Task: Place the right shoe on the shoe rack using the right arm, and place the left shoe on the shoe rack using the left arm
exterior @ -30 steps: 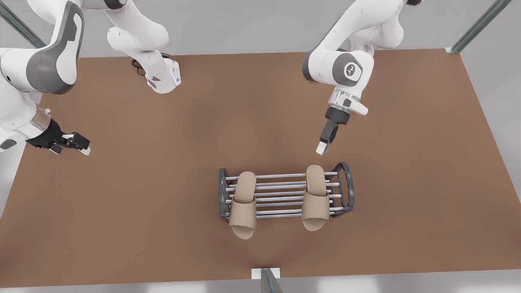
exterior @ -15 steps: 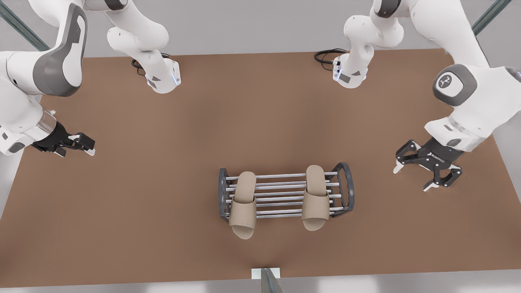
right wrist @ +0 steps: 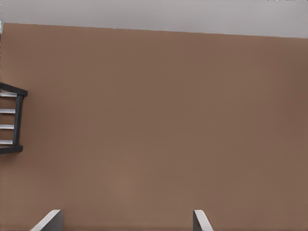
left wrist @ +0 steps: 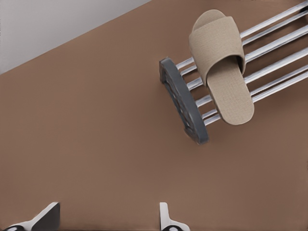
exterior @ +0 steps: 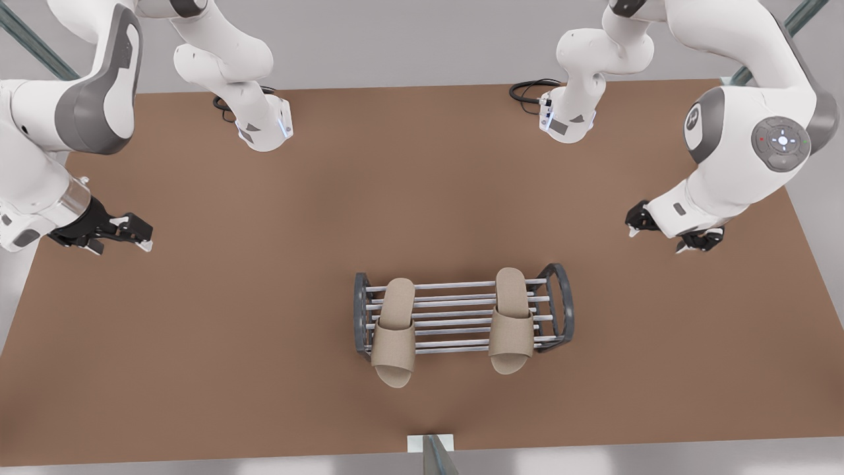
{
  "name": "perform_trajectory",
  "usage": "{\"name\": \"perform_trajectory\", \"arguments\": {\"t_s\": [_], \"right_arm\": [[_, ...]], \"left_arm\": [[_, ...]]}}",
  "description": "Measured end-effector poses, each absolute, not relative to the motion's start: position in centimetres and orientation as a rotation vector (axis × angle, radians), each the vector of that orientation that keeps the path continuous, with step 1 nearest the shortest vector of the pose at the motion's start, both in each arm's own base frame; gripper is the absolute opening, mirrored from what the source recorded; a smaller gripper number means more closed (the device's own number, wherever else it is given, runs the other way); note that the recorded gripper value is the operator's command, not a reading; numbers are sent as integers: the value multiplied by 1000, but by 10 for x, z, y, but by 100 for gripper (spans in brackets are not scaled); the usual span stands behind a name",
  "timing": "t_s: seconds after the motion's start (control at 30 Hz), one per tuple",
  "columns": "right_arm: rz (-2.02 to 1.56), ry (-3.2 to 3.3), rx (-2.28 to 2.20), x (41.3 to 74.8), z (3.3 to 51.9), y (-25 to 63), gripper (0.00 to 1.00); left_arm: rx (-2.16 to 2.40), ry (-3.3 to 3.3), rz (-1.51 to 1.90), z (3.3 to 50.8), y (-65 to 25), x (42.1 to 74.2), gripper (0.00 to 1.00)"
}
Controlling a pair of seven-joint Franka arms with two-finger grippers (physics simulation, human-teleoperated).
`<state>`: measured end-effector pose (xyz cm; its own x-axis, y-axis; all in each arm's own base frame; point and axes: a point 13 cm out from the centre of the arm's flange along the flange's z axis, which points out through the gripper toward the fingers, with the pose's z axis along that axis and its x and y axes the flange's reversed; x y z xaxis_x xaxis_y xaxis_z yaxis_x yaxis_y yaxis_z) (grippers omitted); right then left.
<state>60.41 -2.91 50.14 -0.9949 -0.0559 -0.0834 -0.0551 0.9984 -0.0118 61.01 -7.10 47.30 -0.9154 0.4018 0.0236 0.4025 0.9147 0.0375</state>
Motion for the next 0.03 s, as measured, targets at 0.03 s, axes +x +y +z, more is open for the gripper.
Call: {"name": "perform_trajectory", "arguments": {"t_s": [0.03], "right_arm": [[-18, 3056, -100, 605, 501, -24, 100]], "left_arm": [[-605, -3060, -64, 472, -71, 609, 100]]}}
